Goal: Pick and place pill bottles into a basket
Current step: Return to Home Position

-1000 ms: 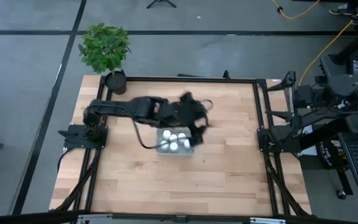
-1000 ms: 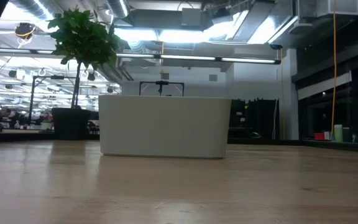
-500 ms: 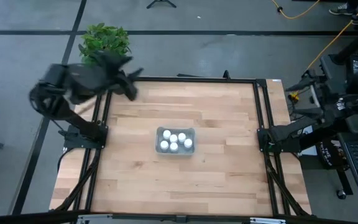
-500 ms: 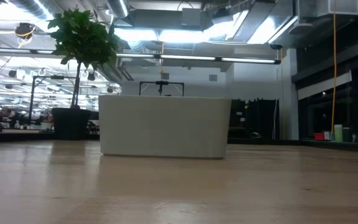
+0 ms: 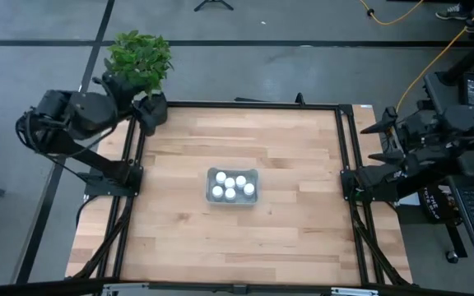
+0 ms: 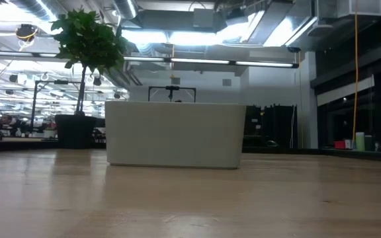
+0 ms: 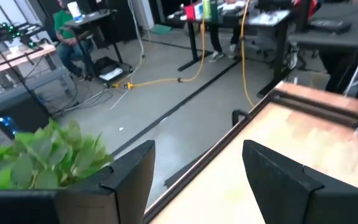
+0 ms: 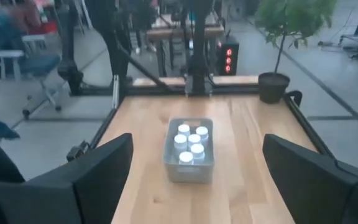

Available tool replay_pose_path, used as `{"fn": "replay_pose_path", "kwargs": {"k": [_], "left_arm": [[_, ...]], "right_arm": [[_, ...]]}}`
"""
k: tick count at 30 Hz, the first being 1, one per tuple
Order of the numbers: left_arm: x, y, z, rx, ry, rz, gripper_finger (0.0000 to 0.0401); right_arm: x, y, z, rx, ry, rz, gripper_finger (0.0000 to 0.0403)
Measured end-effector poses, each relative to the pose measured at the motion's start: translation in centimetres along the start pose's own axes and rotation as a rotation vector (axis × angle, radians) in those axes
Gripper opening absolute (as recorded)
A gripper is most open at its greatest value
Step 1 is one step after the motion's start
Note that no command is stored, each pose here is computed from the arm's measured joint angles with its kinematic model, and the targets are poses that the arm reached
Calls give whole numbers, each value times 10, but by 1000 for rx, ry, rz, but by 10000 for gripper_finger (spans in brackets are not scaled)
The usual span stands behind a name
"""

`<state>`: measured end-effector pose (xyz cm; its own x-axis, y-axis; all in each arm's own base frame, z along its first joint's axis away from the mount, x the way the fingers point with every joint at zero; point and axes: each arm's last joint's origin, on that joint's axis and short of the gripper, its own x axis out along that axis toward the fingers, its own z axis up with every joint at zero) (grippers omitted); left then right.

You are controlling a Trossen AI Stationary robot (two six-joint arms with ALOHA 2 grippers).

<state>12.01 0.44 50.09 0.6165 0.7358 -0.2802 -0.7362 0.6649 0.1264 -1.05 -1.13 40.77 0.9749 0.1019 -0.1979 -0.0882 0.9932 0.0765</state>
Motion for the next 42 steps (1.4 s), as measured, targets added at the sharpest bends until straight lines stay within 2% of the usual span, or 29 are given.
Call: {"fn": "replay_pose_path", "kwargs": {"k": [6,8,15,22,27,30,33,36,39,42], "left_arm": [[6,-1,-23,9,-5,29,237],[7,0,-28,10,-19,29,237],[2,9,-32,-18,-77,10,237],[-5,19,-30,5,-112,5,237],[-11,28,-32,27,-122,6,237],[-20,45,-40,29,-113,31,237],[-32,70,-52,-77,-128,72,237],[-46,97,-73,-183,-164,64,237],[-51,115,-106,-303,-187,39,237],[-47,121,-142,-410,-198,2,237]], "right_arm": [[-13,-8,-26,95,-155,-13,359],[-12,-9,-34,126,-163,-17,359],[19,-5,-60,189,-121,-38,359],[55,1,-84,209,-166,-44,359],[62,-1,-99,243,-245,-68,359],[62,-2,-105,229,-298,-67,359],[64,-2,-106,207,-289,-96,359],[67,-2,-109,197,-292,-115,359],[68,-2,-109,196,-292,-116,359],[75,-1,-115,191,-290,-117,359]]}}
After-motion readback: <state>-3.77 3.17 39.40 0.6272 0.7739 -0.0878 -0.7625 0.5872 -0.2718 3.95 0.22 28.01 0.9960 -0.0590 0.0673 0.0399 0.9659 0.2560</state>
